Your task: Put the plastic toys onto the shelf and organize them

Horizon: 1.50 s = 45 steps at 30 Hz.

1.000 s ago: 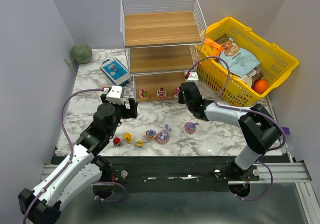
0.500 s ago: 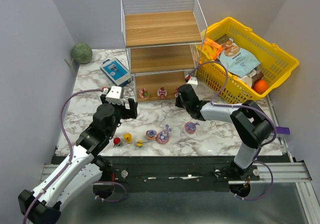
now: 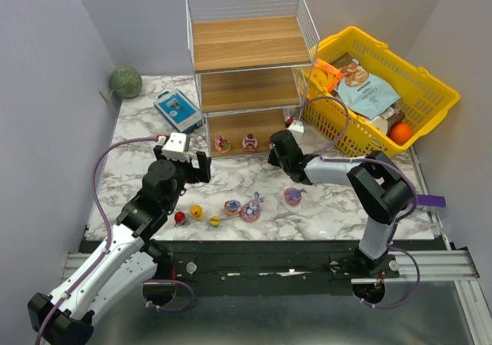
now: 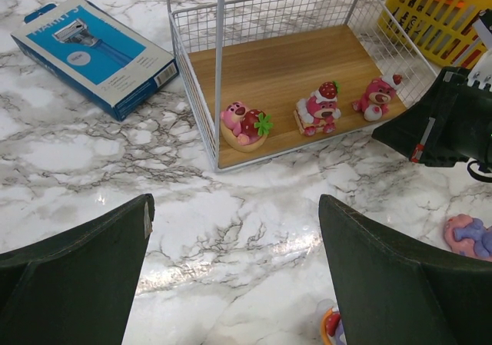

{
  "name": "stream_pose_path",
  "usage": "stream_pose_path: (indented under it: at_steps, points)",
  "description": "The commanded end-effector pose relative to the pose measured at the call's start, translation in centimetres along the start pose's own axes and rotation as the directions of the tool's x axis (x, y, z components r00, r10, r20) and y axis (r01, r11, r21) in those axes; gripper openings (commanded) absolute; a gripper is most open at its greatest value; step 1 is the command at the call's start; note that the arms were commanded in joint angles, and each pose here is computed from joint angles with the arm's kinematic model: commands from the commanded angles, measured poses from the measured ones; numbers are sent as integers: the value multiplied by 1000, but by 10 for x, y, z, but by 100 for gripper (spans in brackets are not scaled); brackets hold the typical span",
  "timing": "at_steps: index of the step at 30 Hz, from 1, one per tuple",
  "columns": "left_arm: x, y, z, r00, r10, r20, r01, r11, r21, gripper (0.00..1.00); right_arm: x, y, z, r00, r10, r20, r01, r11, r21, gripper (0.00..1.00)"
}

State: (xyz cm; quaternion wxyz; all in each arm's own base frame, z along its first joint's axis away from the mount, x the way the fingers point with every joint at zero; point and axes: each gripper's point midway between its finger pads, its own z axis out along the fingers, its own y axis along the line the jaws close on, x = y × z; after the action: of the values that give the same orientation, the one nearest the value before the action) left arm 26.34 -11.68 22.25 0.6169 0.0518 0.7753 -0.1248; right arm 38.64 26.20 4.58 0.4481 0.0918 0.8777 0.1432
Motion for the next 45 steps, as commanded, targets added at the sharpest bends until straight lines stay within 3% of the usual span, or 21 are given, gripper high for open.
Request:
stream_pose_path:
  at_steps: [1, 6, 9, 17, 21, 24, 27, 28, 30, 32, 37, 40, 43, 45]
  points:
    - [3, 2, 0, 1000, -9, -3, 9, 1000, -4, 96, -10, -6, 7, 996, 63, 63, -66, 997, 46, 1]
    - [3, 2, -1, 1000, -12, -3, 12, 1000, -4, 96, -19, -2, -1, 992, 69, 101, -71, 997, 9, 1]
    - [1, 4, -2, 1000, -11, 5, 11, 1000, -16, 96, -24, 5, -15, 992, 12, 127, -8, 999, -34, 1]
    - [-7, 7, -6, 999, -10, 30, 10, 1000, -28, 96, -43, 18, -70, 955, -211, 207, 234, 967, -96, 1]
    - [-10, 11, -11, 999, -12, 35, 13, 999, -44, 96, -57, 38, -101, 901, -350, 256, 399, 901, -172, 1]
    - [-18, 11, -15, 999, -15, 45, 17, 999, -42, 96, -67, 57, -122, 798, -530, 287, 595, 770, -230, 1]
    - [-29, 8, -21, 998, -32, 58, 33, 999, -28, 96, -57, 59, -134, 613, -743, 269, 787, 544, -291, 1]
    - [-31, 6, -22, 998, -36, 59, 37, 999, -20, 96, -55, 58, -138, 514, -805, 298, 851, 433, -297, 1]
    - [-36, 1, -24, 997, -46, 56, 45, 999, 10, 96, -54, 57, -153, 426, -830, 360, 894, 325, -309, 1]
    - [-42, -1, -26, 997, -54, 60, 53, 998, 16, 95, -43, 44, -153, 279, -869, 408, 945, 171, -280, 1]
    - [-39, -2, -30, 996, -80, 49, 79, 997, 23, 94, -51, 32, -143, 13, -885, 465, 994, -38, -99, 1]
    - [-32, 1, -33, 993, -108, 44, 108, 994, 14, 93, -44, 36, -134, -80, -862, 501, 988, -135, -75, 1]
    - [-22, 5, -38, 991, -128, 41, 128, 992, 4, 93, -34, 44, -122, -121, -834, 538, 975, -202, -95, 1]
    - [-22, 6, -41, 988, -147, 52, 146, 989, 7, 94, -32, 43, -113, -112, -822, 558, 968, -216, -124, 1]
